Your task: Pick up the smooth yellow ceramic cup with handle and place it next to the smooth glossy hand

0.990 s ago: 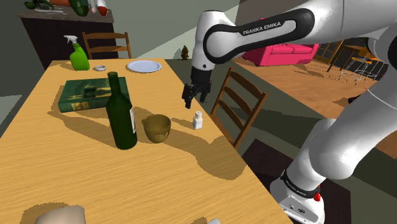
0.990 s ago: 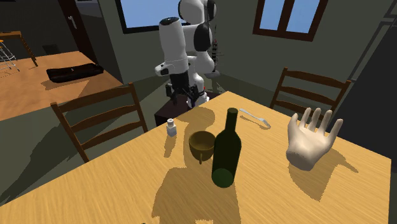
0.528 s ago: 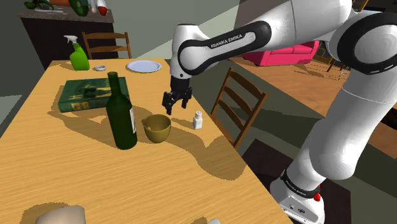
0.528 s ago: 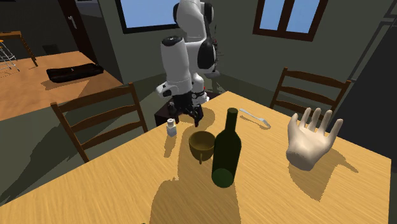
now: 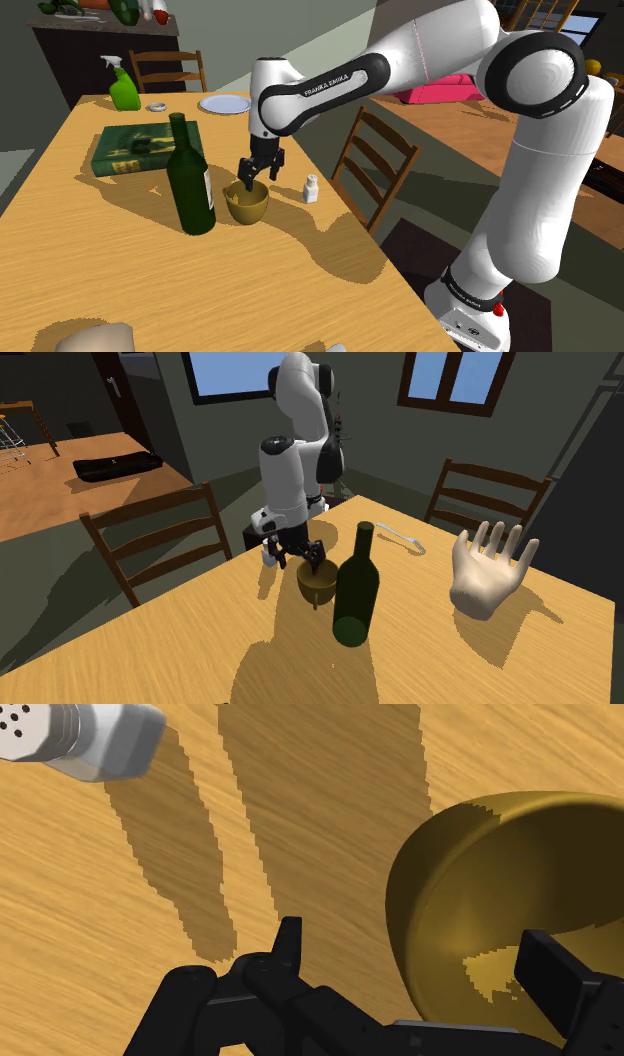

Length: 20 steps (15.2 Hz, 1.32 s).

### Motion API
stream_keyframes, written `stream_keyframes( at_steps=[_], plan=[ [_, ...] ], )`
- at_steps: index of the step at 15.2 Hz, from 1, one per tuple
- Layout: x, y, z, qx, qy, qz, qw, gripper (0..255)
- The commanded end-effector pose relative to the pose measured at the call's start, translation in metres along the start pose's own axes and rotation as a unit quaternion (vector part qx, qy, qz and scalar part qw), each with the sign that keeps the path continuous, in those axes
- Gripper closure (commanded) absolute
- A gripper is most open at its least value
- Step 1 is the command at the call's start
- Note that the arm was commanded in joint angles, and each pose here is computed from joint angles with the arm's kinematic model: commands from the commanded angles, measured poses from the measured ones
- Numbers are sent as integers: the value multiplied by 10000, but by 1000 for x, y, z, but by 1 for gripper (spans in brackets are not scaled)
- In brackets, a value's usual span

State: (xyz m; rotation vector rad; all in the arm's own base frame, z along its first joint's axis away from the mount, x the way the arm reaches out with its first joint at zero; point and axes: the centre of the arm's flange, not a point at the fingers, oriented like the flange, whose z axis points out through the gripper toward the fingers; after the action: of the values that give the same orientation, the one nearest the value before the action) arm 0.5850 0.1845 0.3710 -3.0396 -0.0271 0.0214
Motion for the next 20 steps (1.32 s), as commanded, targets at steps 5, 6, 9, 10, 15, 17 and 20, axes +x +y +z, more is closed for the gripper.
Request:
stream_keyframes(
  at_steps=[5,6,9,10,15,17,20],
  plan=[
    [0,0,19,0,3,-1,10000,0],
    [0,0,19,0,3,-1,10000,0],
    [0,0,19,0,3,-1,10000,0],
    [0,0,19,0,2,-1,10000,0],
    [0,0,19,0,2,-1,10000,255],
    [0,0,19,0,2,-1,10000,255],
    [0,0,19,0,3,-1,10000,255]
  ],
)
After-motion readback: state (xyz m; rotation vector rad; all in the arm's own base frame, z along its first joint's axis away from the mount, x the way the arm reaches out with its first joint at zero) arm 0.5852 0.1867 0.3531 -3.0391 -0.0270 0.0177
